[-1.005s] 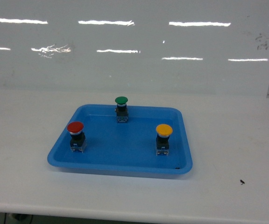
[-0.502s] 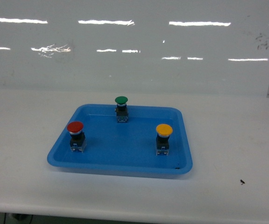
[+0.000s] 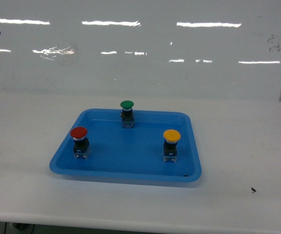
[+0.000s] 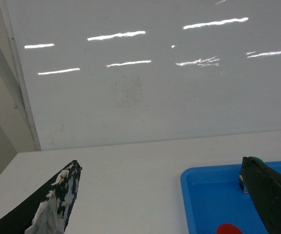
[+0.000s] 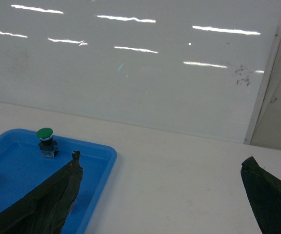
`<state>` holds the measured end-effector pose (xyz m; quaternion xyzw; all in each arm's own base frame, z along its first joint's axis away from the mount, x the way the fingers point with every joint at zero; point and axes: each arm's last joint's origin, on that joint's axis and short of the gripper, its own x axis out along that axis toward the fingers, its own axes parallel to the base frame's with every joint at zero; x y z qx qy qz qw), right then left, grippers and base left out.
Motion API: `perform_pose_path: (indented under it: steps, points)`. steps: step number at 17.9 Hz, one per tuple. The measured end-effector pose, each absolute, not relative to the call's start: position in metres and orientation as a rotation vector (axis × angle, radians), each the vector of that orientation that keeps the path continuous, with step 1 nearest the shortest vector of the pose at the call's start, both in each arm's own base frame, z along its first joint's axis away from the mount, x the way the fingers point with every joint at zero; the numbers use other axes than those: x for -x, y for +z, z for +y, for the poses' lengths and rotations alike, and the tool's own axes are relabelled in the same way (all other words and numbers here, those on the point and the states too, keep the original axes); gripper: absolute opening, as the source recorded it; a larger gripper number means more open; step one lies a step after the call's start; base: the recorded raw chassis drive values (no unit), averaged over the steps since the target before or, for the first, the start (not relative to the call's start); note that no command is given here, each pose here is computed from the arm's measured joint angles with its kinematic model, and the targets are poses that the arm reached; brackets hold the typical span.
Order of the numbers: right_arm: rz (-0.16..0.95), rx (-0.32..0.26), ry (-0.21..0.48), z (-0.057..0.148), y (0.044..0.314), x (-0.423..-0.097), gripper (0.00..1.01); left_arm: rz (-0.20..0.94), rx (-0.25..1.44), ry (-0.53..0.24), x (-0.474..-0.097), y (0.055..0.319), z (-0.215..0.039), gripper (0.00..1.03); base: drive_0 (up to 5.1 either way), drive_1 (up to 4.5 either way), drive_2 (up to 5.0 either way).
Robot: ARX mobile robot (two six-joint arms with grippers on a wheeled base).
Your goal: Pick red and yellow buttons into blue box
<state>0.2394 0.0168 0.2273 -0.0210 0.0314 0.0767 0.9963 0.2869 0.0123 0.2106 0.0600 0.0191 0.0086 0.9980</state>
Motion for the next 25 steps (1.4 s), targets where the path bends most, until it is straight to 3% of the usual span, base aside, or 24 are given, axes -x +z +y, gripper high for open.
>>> perform_pose_path:
  steps: [2, 6, 10, 16, 18, 20, 25]
  points:
    - [0.04, 0.072, 0.153, 0.017, 0.222, -0.249, 0.98, 0.043, -0.122, 0.017, -0.287, 0.21, 0.012, 0.98, 0.0, 0.0, 0.0]
    - [0.139, 0.075, 0.171, 0.027, 0.19, -0.28, 0.98, 0.043, -0.13, 0.017, -0.287, 0.21, 0.012, 0.98, 0.0, 0.0, 0.0]
    - [0.175, 0.057, 0.291, 0.063, 0.179, -0.305, 0.98, 0.041, -0.13, 0.017, -0.287, 0.21, 0.012, 0.98, 0.0, 0.0, 0.0]
    - [0.204, 0.038, 0.349, 0.092, 0.17, -0.305, 0.98, 0.041, -0.13, 0.017, -0.287, 0.21, 0.012, 0.98, 0.0, 0.0, 0.0]
    - [0.253, 0.047, 0.372, 0.102, 0.155, -0.305, 0.98, 0.042, -0.13, 0.017, -0.287, 0.21, 0.012, 0.98, 0.0, 0.0, 0.0]
    - [0.303, 0.042, 0.378, 0.103, 0.145, -0.305, 0.98, 0.042, -0.131, 0.017, -0.287, 0.21, 0.012, 0.98, 0.0, 0.0, 0.0]
    - [0.297, 0.035, 0.374, 0.103, 0.146, -0.306, 0.98, 0.042, -0.131, 0.017, -0.287, 0.21, 0.012, 0.98, 0.0, 0.0, 0.0]
